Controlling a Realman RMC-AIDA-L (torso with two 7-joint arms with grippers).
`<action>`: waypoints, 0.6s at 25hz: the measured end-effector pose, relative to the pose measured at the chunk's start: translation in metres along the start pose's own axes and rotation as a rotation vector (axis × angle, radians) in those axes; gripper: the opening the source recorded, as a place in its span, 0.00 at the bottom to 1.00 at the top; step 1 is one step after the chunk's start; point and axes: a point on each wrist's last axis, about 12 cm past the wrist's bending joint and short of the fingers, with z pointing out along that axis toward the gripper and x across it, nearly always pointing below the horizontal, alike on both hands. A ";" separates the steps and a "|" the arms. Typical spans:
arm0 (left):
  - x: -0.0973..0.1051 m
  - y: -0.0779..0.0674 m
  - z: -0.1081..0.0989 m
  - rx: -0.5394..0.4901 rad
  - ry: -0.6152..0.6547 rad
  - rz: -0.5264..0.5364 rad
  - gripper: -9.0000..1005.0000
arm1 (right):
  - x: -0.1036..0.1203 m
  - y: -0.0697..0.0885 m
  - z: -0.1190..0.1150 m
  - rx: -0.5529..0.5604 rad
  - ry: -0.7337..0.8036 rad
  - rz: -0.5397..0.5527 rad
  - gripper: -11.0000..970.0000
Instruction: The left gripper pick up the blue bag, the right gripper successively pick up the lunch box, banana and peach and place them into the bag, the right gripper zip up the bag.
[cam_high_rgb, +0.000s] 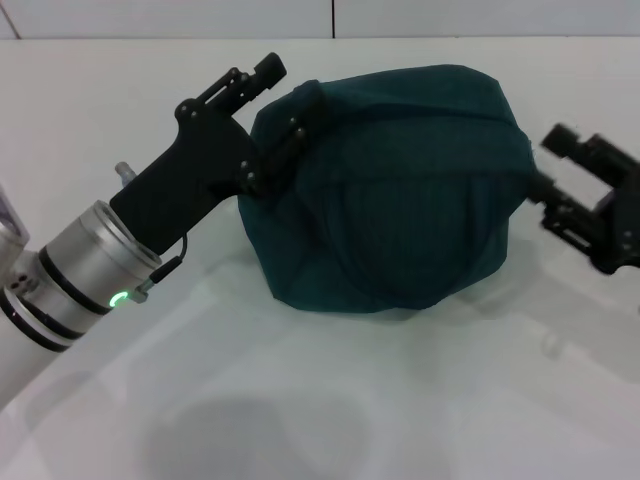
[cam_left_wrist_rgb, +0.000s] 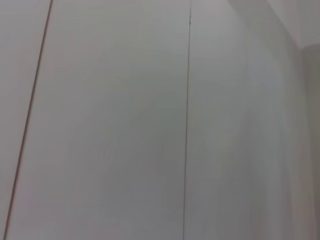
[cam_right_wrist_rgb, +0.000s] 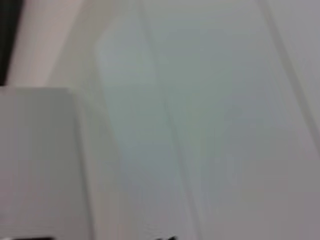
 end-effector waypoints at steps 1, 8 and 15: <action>0.001 0.000 -0.002 -0.005 0.003 -0.001 0.56 | 0.001 0.001 0.003 -0.016 0.007 0.001 0.63; 0.006 -0.006 -0.021 -0.049 0.020 0.024 0.56 | 0.005 0.007 0.017 -0.061 0.000 -0.037 0.63; 0.010 -0.013 -0.033 -0.067 0.036 0.080 0.57 | 0.009 0.010 0.026 -0.066 -0.008 -0.040 0.63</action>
